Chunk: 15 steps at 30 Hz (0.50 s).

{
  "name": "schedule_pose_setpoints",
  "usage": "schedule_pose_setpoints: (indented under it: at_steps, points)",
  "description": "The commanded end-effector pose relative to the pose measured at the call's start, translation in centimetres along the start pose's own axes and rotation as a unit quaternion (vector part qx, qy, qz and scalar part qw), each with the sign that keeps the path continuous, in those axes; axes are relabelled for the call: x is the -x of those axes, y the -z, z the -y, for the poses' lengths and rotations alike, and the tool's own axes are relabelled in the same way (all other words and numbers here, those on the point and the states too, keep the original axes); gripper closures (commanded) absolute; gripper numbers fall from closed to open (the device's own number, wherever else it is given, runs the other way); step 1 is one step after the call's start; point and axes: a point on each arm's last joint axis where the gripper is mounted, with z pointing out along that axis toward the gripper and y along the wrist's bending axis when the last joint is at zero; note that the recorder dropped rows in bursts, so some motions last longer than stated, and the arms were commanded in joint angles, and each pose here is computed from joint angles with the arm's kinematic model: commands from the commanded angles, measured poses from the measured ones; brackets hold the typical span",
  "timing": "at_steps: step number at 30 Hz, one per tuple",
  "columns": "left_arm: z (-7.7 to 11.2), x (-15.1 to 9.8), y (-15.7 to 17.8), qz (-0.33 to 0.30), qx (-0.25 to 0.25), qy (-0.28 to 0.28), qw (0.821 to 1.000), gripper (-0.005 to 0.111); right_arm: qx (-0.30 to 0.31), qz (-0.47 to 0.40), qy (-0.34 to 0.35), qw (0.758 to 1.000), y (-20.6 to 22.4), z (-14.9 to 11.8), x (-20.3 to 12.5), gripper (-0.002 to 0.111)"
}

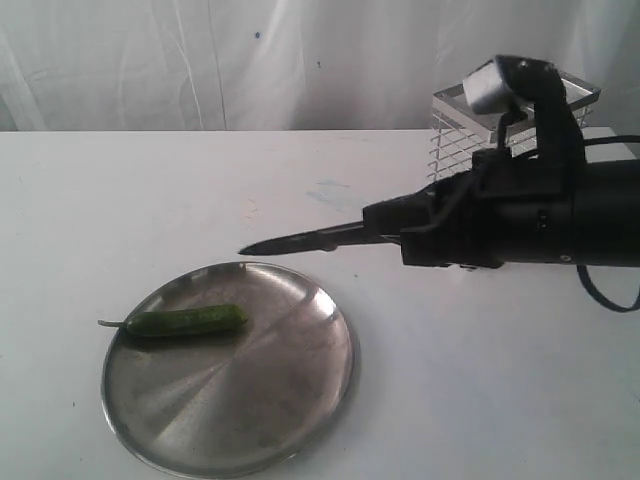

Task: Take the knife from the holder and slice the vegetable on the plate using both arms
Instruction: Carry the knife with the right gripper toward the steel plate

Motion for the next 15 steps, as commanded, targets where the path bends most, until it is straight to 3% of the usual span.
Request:
schedule_pose_setpoints:
  at_steps: [1, 7, 10, 15]
  points:
    - [0.1, -0.2, 0.0, -0.003, -0.003, 0.008, 1.000, 0.107, -0.124, -0.016, -0.122, 0.985, 0.2, 1.6, -0.5, 0.108]
    - [0.1, -0.2, 0.0, -0.003, -0.003, 0.008, 1.000, 0.107, -0.198, 0.030, -0.187, 0.962, -0.3, 1.5, -0.7, 0.108]
    - [0.1, -0.2, 0.0, -0.003, -0.003, 0.008, 1.000, 0.107, -0.198, 0.094, -0.252, 0.943, -0.7, 1.2, -1.2, 0.108]
    - [0.1, -0.2, 0.0, -0.003, -0.003, 0.008, 1.000, 0.107, -0.180, 0.151, -0.296, 0.926, -1.2, 0.4, -3.2, 0.108]
